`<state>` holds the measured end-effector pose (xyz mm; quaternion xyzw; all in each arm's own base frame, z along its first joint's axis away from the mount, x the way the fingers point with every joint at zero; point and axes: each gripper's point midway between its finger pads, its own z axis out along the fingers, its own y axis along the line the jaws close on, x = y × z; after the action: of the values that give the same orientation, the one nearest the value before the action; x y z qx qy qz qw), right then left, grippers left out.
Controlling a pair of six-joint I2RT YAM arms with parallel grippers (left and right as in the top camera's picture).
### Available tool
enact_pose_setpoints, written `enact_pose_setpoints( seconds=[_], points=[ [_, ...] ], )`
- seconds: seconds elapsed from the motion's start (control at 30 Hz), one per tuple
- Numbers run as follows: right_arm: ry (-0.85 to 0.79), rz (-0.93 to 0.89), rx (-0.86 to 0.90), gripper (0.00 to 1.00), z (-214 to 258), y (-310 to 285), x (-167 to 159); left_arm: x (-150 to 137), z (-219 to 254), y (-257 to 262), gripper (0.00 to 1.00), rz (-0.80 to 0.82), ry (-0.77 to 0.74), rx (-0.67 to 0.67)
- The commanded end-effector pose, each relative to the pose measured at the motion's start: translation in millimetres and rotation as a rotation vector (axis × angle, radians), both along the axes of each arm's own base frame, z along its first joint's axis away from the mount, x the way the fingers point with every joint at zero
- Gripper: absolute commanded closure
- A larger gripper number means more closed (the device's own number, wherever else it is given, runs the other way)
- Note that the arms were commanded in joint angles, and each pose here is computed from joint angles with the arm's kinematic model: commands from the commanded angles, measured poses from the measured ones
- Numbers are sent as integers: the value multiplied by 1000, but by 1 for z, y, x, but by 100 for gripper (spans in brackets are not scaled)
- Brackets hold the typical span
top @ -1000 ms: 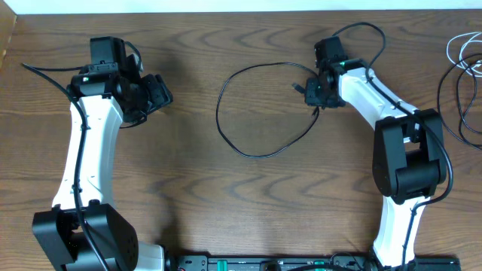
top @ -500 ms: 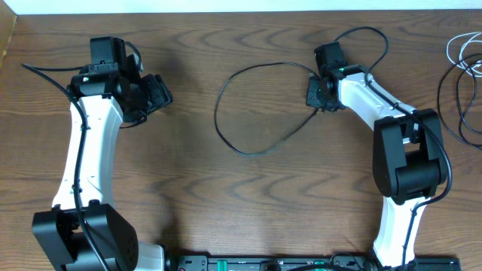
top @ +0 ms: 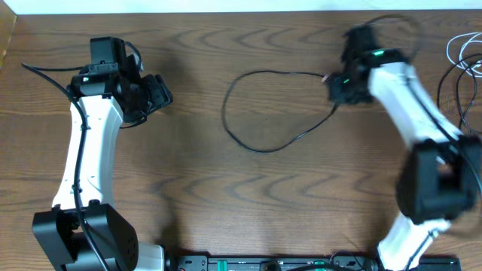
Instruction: Untangle cables
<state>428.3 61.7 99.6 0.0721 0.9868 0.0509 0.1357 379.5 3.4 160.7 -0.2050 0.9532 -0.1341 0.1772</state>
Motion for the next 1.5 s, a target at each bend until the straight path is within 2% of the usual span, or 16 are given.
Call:
enact_pose_setpoints(
  seconds=[0.0, 0.23, 0.37, 0.5, 0.53, 0.6, 0.7, 0.8, 0.93, 0.97, 1.0, 1.07, 1.13, 1.27, 1.47],
  points=[
    [-202, -27, 2, 99, 93, -43, -1, 0, -4, 1, 32, -6, 10, 5],
    [-403, -241, -6, 99, 178, -129, -39, 0, -4, 1, 32, -6, 10, 5],
    [-514, -420, -35, 99, 219, -192, -79, 0, -4, 1, 32, -6, 11, 5],
    [-553, -575, -88, 99, 235, -239, -117, 0, -4, 1, 32, -5, 11, 4],
    [-557, -659, -111, 99, 238, -261, -135, 0, -4, 1, 32, -3, 11, 3],
    [-544, -862, -140, 99, 235, -309, -172, 0, -4, 1, 32, 0, 12, 2],
    [-504, -970, -179, 99, 223, -339, -188, 0, -4, 1, 32, 1, 12, 2],
    [-435, -1021, -205, 99, 199, -365, -188, 0, -4, 1, 32, 0, 12, 2],
    [-338, -1052, -174, 99, 150, -394, -171, 0, -4, 1, 32, 0, 11, 2],
    [-302, -1062, -155, 92, 132, -400, -166, 0, -4, 1, 32, 0, 12, 2],
    [-276, -1064, -137, 77, 119, -403, -162, 0, -4, 1, 32, 0, 12, 2],
    [-233, -1056, -101, 23, 98, -404, -156, 0, -4, 1, 32, 0, 12, 2],
    [-195, -1057, -75, 1, 82, -403, -151, 0, -4, 1, 32, 0, 12, 2],
    [-228, -991, -48, 1, 87, -389, -127, 0, -4, -2, 32, -7, 11, 2],
    [-379, -507, 82, 1, 107, -301, -33, 2, -3, -9, 32, -25, 4, 4]
  ],
)
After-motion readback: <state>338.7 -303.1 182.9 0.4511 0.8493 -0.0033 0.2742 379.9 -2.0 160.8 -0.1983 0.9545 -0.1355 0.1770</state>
